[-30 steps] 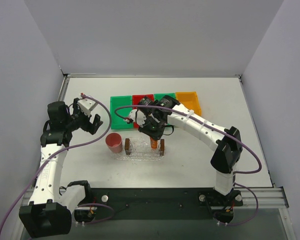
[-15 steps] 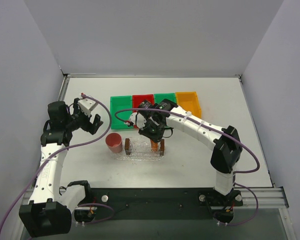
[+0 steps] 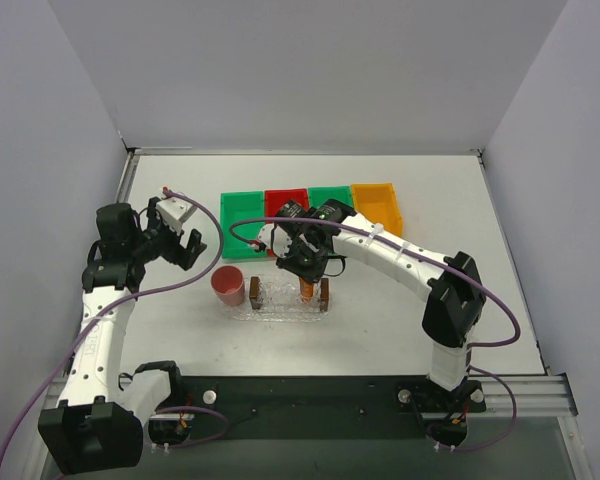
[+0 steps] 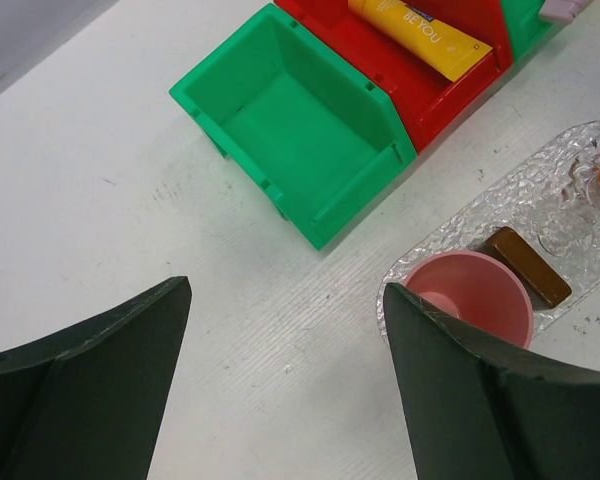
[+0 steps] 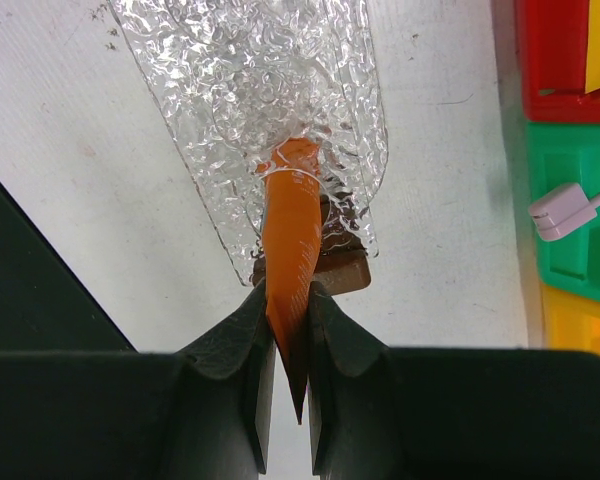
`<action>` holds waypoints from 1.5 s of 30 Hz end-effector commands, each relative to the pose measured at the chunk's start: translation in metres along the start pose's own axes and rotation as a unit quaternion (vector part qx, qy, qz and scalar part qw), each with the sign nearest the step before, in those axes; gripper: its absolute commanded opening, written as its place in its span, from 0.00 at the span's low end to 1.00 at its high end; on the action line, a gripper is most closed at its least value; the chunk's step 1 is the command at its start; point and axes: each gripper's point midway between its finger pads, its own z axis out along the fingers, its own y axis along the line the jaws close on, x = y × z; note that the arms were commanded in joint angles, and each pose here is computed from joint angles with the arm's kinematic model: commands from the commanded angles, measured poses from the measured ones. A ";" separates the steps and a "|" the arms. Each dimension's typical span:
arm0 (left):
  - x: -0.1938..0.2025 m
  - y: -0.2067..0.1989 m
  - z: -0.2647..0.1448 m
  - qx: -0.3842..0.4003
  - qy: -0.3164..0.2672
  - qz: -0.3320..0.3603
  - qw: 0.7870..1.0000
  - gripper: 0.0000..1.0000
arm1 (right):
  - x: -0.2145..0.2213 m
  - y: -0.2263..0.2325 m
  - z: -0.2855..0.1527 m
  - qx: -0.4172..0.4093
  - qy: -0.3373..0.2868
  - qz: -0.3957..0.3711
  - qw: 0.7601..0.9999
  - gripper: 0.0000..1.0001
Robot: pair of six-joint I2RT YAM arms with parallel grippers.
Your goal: Prepare toiletry sets of a toothbrush and toothpaste on the tray
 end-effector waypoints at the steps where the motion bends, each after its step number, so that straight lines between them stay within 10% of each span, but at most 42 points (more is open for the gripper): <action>1: -0.004 -0.002 -0.001 0.009 -0.011 0.009 1.000 0.89 | 0.004 0.001 -0.009 0.013 0.001 -0.009 1.000 0.08; 24: -0.002 0.000 -0.001 0.005 -0.006 0.007 1.000 0.89 | -0.010 -0.010 -0.051 0.060 -0.035 -0.008 0.998 0.53; 45: -0.015 0.022 -0.009 -0.053 -0.038 -0.024 0.998 0.89 | -0.094 -0.135 -0.099 0.123 -0.201 0.169 0.957 0.59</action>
